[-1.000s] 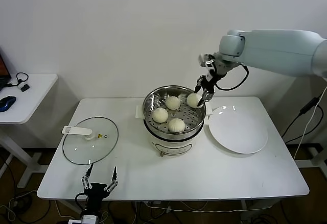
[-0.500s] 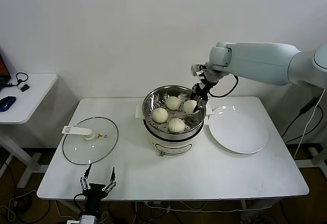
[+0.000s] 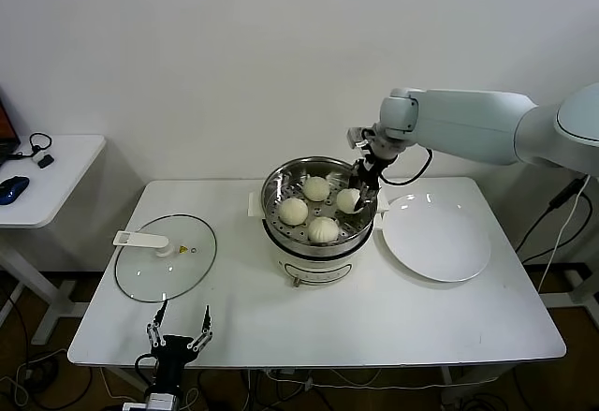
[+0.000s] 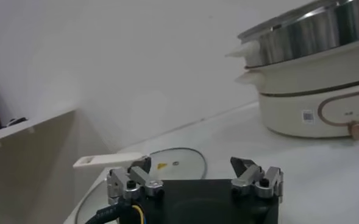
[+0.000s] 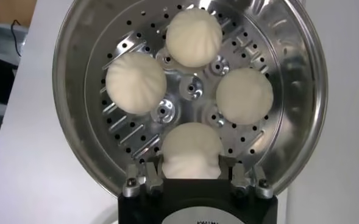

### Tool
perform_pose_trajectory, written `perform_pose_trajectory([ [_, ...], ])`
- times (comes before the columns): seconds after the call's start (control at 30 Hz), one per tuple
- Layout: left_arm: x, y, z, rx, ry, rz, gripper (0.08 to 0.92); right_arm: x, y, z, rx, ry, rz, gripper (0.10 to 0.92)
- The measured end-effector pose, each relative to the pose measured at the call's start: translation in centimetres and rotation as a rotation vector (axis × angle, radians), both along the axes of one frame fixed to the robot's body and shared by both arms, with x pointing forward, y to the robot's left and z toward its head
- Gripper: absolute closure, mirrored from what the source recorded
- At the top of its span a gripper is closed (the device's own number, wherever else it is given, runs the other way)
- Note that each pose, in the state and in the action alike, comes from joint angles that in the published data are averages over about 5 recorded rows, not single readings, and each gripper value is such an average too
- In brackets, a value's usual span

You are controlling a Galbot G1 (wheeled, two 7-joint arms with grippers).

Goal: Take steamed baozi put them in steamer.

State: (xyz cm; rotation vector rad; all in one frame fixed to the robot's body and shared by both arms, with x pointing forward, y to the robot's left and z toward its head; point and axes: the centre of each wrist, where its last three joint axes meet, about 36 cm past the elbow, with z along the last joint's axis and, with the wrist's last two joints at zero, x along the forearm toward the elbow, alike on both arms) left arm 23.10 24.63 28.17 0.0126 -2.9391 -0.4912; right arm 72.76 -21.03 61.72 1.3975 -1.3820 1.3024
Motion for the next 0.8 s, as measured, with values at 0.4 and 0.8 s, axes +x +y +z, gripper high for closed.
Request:
perform_pose_trajectory([
  [0.4, 0.1, 0.0, 0.4, -0.001, -0.005, -0.002, 0.177, -0.1, -0.1, 1.1, 0.011, 0.013, 0.012, 0.202],
  [0.8, -0.1, -0.3, 1.0, 0.001, -0.007, -0.009, 0.177, -0.6, -3.3, 5.3, 0.057, -0.019, -0.044, 0.2],
])
